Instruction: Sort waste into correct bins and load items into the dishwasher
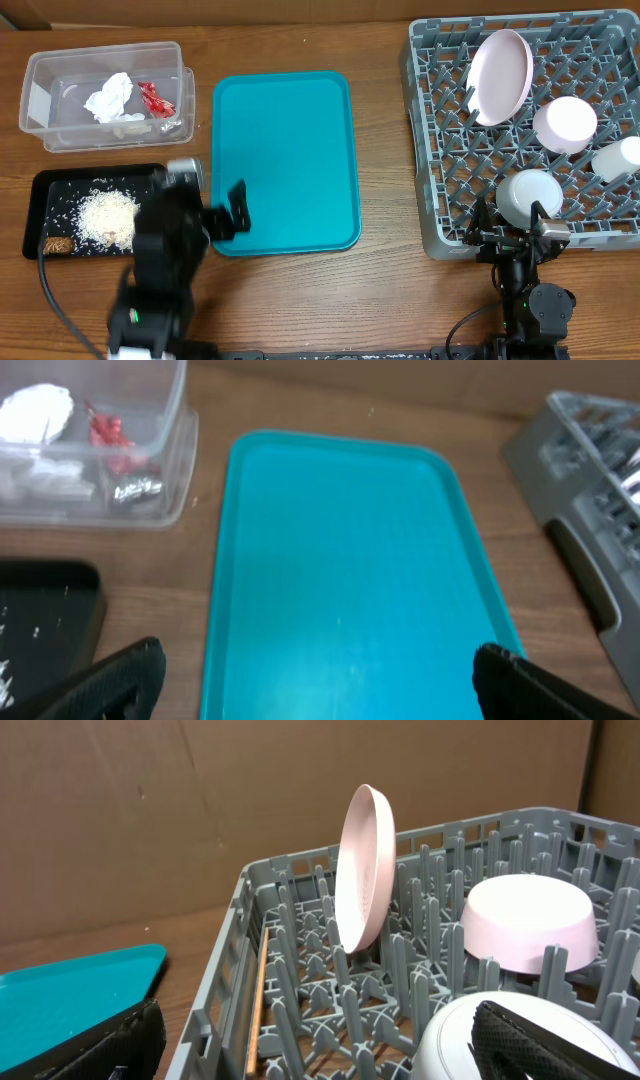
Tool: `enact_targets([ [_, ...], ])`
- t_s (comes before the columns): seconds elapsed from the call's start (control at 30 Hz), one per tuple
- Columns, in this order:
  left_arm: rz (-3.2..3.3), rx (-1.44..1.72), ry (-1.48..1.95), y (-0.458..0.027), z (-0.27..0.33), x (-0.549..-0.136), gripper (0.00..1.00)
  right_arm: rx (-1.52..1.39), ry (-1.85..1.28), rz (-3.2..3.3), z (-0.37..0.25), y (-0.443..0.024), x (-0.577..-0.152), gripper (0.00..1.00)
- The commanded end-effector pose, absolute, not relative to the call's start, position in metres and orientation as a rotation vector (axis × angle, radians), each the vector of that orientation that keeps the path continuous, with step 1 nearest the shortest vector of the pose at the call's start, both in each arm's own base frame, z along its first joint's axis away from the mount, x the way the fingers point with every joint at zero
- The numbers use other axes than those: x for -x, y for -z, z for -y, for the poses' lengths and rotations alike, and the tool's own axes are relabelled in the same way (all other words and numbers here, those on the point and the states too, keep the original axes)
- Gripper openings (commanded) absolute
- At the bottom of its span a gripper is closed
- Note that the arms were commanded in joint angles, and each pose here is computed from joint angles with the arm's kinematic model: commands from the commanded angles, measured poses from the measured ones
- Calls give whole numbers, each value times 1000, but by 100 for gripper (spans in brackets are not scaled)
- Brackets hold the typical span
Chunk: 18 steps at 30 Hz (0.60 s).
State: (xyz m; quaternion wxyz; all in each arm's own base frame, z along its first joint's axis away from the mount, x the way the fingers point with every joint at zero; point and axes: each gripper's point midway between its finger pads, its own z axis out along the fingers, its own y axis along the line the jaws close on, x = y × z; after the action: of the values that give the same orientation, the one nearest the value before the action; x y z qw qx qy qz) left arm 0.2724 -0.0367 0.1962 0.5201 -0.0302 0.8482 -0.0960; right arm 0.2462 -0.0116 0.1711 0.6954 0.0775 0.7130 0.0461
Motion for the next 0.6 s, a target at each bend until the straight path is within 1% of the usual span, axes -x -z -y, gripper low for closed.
enact_targets([
  [0.0,-1923,-42,199,-191,39,-261,100,-170,-105,-1586,11,-170,-246,100],
  [0.17,-1728,-4,163,-191,30,-261,100,-170,-105,-1586,11,-170,-246,100],
  [0.37,-1688,48,120,-165,17,-262,100,-170,-105,-1586,11,-170,-246,100],
  [0.57,-1673,118,98,-152,1,-257,100,-170,-105,-1586,11,-170,-246,100],
])
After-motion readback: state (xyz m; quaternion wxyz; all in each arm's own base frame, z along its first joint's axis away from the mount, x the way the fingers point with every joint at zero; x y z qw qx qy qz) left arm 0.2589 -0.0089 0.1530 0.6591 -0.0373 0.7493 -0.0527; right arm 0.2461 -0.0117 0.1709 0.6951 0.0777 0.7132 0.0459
